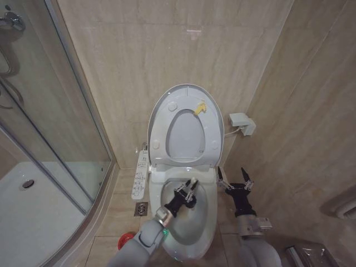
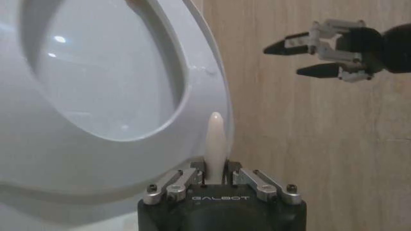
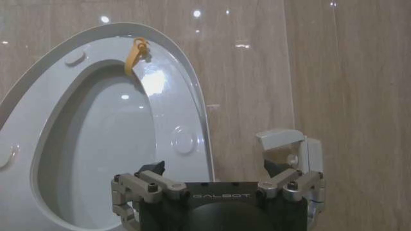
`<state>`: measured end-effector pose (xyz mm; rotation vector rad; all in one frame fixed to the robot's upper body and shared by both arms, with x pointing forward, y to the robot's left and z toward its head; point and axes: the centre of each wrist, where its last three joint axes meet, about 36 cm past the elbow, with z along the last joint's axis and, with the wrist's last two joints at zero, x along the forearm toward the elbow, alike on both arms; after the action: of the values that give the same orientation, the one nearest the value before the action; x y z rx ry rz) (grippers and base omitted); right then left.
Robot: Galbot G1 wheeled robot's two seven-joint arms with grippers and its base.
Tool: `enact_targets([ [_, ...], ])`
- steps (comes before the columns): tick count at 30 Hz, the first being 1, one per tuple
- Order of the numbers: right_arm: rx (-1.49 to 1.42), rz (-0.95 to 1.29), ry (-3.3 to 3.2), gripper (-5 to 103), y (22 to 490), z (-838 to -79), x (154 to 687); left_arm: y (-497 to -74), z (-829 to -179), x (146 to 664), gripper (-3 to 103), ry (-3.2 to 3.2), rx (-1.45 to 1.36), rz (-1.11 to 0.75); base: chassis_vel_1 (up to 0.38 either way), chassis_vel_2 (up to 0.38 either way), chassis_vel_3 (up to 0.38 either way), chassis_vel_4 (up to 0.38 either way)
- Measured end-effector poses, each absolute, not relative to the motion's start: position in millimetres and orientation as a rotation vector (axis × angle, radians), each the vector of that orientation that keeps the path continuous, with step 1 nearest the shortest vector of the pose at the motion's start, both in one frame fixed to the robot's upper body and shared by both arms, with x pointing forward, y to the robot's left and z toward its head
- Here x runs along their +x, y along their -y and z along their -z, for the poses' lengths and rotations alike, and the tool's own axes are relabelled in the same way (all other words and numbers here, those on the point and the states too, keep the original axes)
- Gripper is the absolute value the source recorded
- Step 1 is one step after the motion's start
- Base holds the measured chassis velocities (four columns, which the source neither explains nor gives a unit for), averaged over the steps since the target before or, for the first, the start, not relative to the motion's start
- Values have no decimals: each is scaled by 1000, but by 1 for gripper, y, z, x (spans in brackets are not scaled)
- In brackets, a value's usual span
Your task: Open the toilet lid, clean the toilet bowl with a toilet brush, close the toilet lid, and flush.
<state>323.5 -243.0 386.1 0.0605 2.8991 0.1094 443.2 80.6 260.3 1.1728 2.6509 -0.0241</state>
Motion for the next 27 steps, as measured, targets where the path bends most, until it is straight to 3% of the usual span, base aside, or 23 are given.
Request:
enact_targets([
  [9,60,-110,-2899,100,243,-386,324,-66,-244,443,21,-2670,1243,46,0,0,0,0],
  [20,60,-109,-2899,100,243,-386,324,-124,-225,458,21,-2746,1161,-54,0,0,0,0],
  [27,60,-109,-2899,100,243,-386,324,-118,-238,459,21,-2708,1149,-36,0,0,0,0],
])
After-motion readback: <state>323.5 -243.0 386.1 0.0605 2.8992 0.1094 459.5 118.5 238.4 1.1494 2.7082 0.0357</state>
